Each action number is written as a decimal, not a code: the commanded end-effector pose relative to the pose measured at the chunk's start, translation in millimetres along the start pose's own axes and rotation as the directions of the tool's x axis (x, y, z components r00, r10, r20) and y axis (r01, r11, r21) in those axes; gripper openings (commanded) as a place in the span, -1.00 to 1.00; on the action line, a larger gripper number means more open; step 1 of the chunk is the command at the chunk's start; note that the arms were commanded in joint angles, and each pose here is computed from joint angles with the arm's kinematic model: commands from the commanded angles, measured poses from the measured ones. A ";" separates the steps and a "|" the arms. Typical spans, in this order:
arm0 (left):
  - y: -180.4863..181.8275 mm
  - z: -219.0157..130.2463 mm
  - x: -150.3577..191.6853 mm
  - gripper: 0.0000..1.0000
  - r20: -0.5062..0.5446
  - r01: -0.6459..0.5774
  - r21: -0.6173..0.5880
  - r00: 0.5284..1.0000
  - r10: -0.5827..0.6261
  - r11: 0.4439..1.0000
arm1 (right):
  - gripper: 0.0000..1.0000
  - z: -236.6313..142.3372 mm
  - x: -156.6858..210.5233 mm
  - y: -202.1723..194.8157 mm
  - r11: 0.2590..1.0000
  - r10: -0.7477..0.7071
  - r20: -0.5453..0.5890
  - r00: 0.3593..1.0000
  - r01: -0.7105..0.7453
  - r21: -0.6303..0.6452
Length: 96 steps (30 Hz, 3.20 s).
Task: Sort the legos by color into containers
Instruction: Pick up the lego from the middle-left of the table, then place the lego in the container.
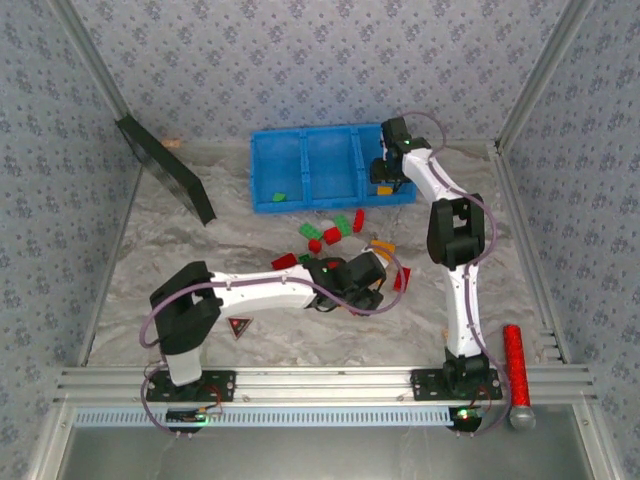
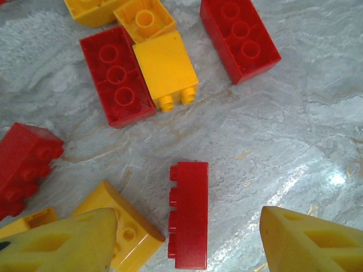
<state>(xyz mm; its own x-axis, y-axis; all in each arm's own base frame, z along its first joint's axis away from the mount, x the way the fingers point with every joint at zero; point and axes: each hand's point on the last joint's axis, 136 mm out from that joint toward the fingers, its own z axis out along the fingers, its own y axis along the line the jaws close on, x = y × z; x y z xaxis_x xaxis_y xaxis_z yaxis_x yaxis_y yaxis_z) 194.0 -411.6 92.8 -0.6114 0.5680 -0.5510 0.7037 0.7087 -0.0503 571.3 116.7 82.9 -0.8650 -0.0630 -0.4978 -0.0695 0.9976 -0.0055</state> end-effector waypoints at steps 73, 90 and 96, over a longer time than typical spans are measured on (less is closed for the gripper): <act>288.9 53.2 -207.3 -0.69 0.199 0.439 -0.142 0.891 -0.409 0.887 | 0.51 -197.4 287.7 22.0 0.901 0.404 -0.201 0.892 -0.427 -0.080; 301.7 95.9 -178.2 -0.46 0.122 0.489 -0.111 0.871 -0.476 0.865 | 0.36 -148.1 300.0 5.8 0.885 0.452 -0.221 0.864 -0.465 -0.008; 299.4 90.8 -183.8 -0.25 0.133 0.490 -0.093 0.869 -0.476 0.867 | 0.35 -129.6 295.1 7.3 0.895 0.434 -0.238 0.869 -0.447 0.002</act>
<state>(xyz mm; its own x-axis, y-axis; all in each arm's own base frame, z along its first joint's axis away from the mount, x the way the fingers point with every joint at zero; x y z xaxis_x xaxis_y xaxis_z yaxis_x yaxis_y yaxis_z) 550.7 -336.3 103.2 -0.8171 0.1016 -0.5675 0.2664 0.9395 -0.2152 237.9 100.1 47.3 -0.9008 0.3869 -0.1969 0.3461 0.9139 0.2124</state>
